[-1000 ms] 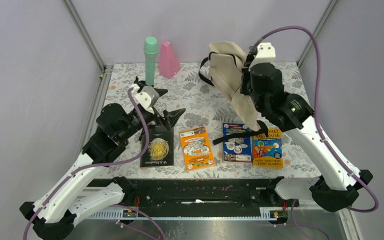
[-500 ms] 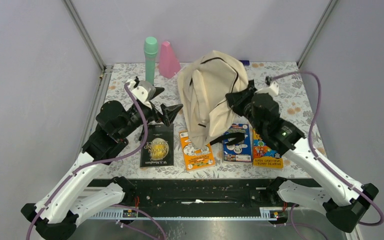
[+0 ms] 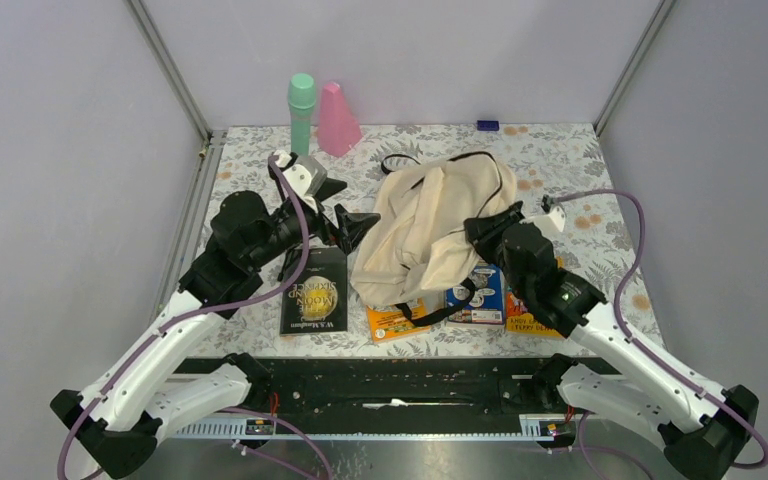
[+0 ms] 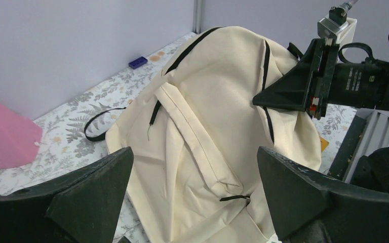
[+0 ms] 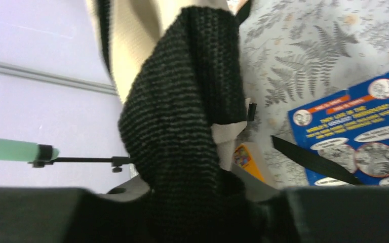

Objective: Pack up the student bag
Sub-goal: Place the student bag at the center of the board.

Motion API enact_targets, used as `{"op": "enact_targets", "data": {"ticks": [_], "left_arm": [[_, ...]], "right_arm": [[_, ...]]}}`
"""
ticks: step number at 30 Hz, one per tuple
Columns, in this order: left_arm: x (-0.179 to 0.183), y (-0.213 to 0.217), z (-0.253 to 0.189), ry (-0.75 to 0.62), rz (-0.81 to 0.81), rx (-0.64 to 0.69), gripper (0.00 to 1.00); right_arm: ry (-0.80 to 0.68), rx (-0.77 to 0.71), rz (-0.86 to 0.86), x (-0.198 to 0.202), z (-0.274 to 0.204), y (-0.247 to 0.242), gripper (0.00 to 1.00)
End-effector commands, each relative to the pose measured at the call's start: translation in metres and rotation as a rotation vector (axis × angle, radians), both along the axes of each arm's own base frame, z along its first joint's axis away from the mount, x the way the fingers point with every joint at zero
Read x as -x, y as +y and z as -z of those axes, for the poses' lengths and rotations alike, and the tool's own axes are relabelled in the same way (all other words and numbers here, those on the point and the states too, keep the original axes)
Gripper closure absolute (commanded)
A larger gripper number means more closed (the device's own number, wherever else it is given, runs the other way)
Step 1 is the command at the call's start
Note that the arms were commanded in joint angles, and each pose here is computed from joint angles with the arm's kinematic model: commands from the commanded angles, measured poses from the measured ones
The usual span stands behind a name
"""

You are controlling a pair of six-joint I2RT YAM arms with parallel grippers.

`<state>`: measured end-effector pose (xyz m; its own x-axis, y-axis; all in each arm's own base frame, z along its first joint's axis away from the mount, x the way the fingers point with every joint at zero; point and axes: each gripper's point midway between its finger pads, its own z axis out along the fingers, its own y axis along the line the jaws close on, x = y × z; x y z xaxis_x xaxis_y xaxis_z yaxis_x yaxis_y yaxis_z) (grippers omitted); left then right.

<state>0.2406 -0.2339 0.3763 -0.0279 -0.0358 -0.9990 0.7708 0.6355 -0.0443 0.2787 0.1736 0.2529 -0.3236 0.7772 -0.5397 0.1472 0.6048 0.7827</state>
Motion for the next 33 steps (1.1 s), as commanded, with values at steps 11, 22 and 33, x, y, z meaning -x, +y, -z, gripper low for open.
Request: {"op": "enact_targets", "data": {"ticks": [11,22,33], "left_arm": [[-0.001,-0.003,0.059,0.252,-0.056,0.161,0.01],[0.009,0.003,0.141,0.476,-0.145,0.188,0.01],[0.032,-0.012,0.205,0.762,-0.252,0.274,0.09]], "right_arm": [[-0.06,0.651,0.22,0.022,-0.001,-0.116,0.0],[-0.145,0.654,0.206,0.052,-0.016,-0.142,0.0],[0.126,0.619,-0.272,0.062,0.067,-0.057,0.07]]}}
